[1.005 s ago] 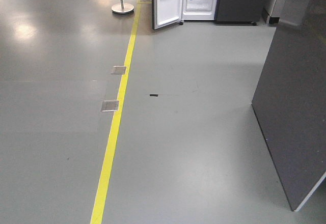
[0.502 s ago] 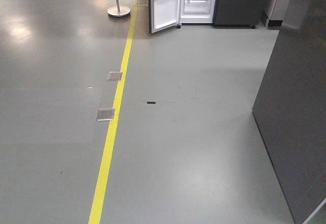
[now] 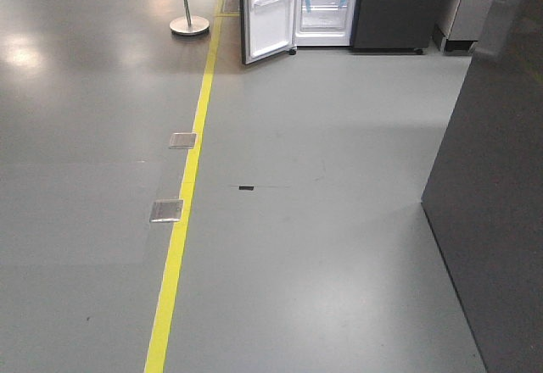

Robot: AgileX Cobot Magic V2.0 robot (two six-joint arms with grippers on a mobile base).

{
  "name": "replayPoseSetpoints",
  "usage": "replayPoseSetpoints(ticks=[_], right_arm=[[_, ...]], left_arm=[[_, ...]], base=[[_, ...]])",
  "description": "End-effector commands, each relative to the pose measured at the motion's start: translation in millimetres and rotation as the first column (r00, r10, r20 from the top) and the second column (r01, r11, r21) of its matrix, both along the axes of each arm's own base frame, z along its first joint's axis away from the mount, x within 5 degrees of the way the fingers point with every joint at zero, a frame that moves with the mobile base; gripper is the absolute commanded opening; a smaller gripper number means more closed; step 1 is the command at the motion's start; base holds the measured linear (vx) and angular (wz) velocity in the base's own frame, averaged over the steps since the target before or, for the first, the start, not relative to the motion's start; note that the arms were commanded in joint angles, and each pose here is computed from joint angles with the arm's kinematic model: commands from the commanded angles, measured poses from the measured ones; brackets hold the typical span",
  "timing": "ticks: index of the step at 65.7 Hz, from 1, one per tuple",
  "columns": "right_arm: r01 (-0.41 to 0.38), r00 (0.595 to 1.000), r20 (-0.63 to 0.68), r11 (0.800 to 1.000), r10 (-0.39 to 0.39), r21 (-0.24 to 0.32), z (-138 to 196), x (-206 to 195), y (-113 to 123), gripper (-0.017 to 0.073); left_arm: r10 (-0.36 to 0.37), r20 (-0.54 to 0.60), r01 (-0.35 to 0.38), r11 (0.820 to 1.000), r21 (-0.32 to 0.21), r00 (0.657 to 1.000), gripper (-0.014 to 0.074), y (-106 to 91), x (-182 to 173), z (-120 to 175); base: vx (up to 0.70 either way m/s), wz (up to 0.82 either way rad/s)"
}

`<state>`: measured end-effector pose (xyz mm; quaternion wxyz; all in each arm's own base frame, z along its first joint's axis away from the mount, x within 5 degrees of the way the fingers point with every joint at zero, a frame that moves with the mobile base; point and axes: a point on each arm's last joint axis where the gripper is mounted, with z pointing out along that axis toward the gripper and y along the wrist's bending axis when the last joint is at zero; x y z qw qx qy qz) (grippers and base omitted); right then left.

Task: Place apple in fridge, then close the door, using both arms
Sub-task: 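Drive toward the open white refrigerator holding the apple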

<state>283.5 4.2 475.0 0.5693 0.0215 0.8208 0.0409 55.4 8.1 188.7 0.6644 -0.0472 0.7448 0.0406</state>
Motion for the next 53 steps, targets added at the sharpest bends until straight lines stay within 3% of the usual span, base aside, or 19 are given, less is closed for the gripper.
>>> replayPoseSetpoints(ticks=[1, 53], right_arm=[[0.006, 0.990, 0.142, 1.000, -0.005, -0.009, 25.1, -10.7, -1.0, 0.0196], [0.006, 0.990, 0.142, 1.000, -0.005, -0.009, 25.1, -10.7, -1.0, 0.0196]], left_arm=[[-0.017, 0.098, 0.017, 1.000, 0.002, 0.995, -0.0006, -1.5, -1.1, 12.5], [-0.017, 0.098, 0.017, 1.000, 0.002, 0.995, -0.0006, -1.5, -1.1, 12.5]], base=[[0.21, -0.01], [0.22, -0.01]])
